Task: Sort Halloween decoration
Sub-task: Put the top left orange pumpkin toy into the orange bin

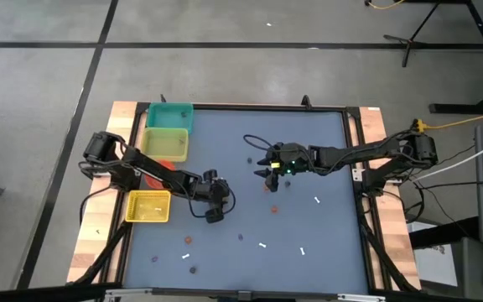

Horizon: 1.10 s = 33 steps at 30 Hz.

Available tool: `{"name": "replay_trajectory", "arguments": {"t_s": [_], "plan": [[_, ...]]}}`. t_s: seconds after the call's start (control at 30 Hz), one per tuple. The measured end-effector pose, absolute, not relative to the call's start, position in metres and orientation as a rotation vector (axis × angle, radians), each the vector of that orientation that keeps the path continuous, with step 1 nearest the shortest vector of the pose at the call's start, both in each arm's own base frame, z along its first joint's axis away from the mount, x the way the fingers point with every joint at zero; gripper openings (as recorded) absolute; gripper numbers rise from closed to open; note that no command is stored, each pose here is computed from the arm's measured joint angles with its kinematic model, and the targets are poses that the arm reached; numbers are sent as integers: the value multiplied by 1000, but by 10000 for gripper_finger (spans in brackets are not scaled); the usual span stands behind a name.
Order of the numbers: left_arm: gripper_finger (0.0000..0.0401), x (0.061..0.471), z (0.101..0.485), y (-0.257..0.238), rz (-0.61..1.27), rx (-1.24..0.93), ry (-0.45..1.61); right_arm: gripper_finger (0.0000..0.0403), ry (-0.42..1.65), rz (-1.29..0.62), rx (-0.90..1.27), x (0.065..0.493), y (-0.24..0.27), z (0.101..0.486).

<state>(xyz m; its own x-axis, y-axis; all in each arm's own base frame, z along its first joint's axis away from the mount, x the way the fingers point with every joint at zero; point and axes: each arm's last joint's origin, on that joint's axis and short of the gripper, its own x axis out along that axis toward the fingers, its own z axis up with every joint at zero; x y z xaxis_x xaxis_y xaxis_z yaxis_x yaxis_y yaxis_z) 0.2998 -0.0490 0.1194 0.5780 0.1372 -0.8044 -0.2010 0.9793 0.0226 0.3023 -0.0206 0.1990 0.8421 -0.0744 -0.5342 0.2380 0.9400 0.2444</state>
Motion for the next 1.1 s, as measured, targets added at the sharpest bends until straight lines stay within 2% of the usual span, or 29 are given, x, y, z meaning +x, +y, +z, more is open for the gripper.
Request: {"name": "replay_trajectory", "arguments": {"t_s": [0.2, 0.53, 1.1], "plan": [[192, 299, 119, -49, 200, -73, 948, 193, 546, -168, 310, 302, -21, 199], [135, 298, 118, -49, 196, -73, 956, 193, 546, -168, 310, 302, -21, 199], [98, 298, 118, -49, 198, -70, 957, 193, 546, -168, 310, 302, -21, 199]]}}
